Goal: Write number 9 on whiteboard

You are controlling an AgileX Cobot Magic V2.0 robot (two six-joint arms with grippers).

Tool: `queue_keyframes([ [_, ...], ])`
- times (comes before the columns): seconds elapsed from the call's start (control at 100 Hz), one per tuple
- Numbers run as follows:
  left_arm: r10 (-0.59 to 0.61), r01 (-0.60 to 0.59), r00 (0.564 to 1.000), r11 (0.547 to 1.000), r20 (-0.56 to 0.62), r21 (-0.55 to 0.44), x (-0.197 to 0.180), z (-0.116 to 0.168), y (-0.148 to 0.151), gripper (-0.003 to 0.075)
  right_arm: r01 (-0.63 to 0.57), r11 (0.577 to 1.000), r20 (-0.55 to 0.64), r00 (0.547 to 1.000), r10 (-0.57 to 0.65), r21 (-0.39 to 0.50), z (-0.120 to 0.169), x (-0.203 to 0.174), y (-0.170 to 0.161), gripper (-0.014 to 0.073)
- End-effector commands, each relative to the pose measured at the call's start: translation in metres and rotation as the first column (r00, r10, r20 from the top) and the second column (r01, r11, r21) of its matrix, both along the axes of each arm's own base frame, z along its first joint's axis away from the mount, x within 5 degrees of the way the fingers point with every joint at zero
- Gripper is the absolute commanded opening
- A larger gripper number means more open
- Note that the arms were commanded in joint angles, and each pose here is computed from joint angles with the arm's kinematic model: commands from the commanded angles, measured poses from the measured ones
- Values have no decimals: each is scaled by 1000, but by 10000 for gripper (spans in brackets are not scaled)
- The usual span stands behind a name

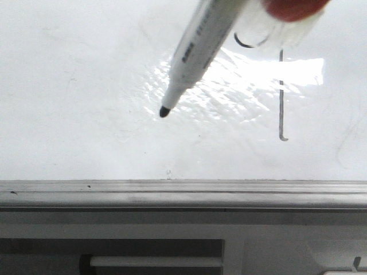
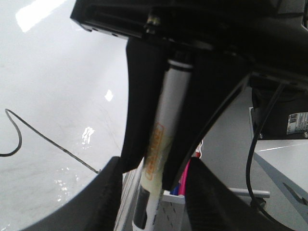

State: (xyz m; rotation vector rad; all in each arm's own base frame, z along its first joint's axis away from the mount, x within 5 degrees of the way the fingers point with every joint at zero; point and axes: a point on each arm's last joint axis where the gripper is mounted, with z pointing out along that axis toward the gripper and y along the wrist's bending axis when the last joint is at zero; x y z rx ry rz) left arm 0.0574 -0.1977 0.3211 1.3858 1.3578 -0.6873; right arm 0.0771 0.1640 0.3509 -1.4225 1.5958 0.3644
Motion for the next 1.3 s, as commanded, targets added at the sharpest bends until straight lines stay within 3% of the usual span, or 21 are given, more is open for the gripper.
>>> queue_keyframes([
  [0.0,11,-11,1000,994,2,-105,0,19,-1,279,-24,996,67,998,19,83,17,0,2,-69],
  [0.43,40,-41,999,998,-6,-54,8,10,-6,279,-41,991,100,995,29,124,21,0,4,-69],
  [0.63,74,-73,996,997,-49,33,16,2,-1,279,-35,992,117,993,20,121,25,1,2,-69],
  [0.97,97,-98,992,995,-86,-10,18,5,-1,271,-28,984,50,999,19,178,26,-1,5,-69],
  [1.11,100,-101,990,995,-95,2,19,1,-4,184,-22,984,13,1000,20,176,23,-1,7,-69],
  [1.29,106,-102,988,994,-110,37,22,-8,-12,-21,-12,994,-20,1000,14,111,12,2,15,-69],
])
